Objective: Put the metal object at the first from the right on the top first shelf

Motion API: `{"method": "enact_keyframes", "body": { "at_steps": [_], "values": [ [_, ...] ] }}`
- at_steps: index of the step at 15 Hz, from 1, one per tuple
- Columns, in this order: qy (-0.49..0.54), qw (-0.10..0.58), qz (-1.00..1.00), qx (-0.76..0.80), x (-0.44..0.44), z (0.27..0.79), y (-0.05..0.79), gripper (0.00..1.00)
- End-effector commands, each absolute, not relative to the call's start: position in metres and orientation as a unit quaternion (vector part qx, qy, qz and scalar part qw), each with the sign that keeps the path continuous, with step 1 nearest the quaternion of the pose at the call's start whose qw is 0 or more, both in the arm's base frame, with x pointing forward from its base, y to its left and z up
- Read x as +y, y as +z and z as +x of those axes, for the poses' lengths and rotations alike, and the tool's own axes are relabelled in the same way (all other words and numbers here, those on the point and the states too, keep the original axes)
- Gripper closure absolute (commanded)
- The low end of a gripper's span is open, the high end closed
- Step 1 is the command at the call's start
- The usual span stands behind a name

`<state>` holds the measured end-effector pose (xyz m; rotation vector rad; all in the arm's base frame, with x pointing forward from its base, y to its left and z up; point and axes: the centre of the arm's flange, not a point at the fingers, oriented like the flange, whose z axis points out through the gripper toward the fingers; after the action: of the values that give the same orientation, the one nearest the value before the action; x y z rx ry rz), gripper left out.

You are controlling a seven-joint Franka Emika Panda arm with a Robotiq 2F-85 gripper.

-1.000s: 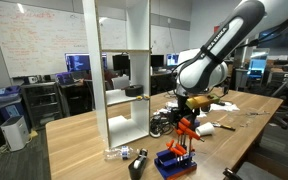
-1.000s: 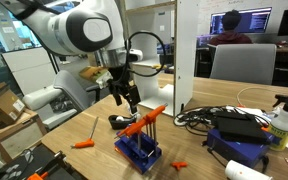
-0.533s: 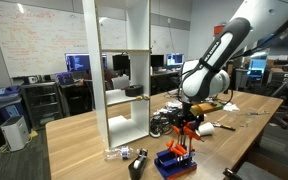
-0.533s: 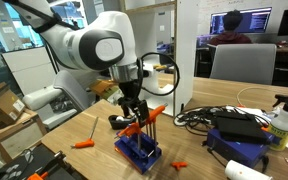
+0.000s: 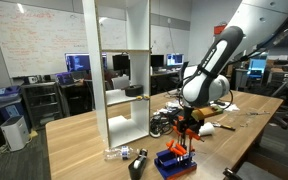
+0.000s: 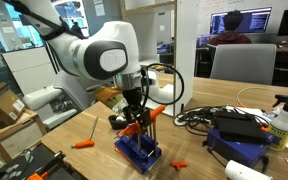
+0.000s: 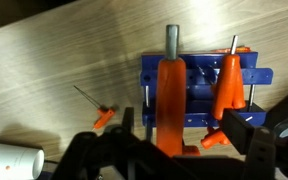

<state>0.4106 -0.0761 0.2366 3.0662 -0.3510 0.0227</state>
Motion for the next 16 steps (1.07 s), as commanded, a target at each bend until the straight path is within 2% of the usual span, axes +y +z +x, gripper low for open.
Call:
{"method": "enact_keyframes", "body": {
  "at_steps": [1,5,7,8,9,10,16],
  "values": [
    [0.020,0.020,0.994,-0.108,-0.082,0.415,0.230,0.42],
    [0.020,0.018,0.994,-0.108,-0.084,0.414,0.227,0.73],
    [0.020,0.018,0.994,-0.108,-0.087,0.414,0.228,0.87],
    [0.020,0.019,0.994,-0.108,-0.089,0.413,0.229,0.90],
    [0.020,0.019,0.994,-0.109,-0.090,0.413,0.229,0.91],
    [0.019,0.018,0.994,-0.108,-0.089,0.413,0.230,0.87],
    [0.017,0.026,0.994,-0.108,-0.092,0.406,0.251,0.88]
  ]
}}
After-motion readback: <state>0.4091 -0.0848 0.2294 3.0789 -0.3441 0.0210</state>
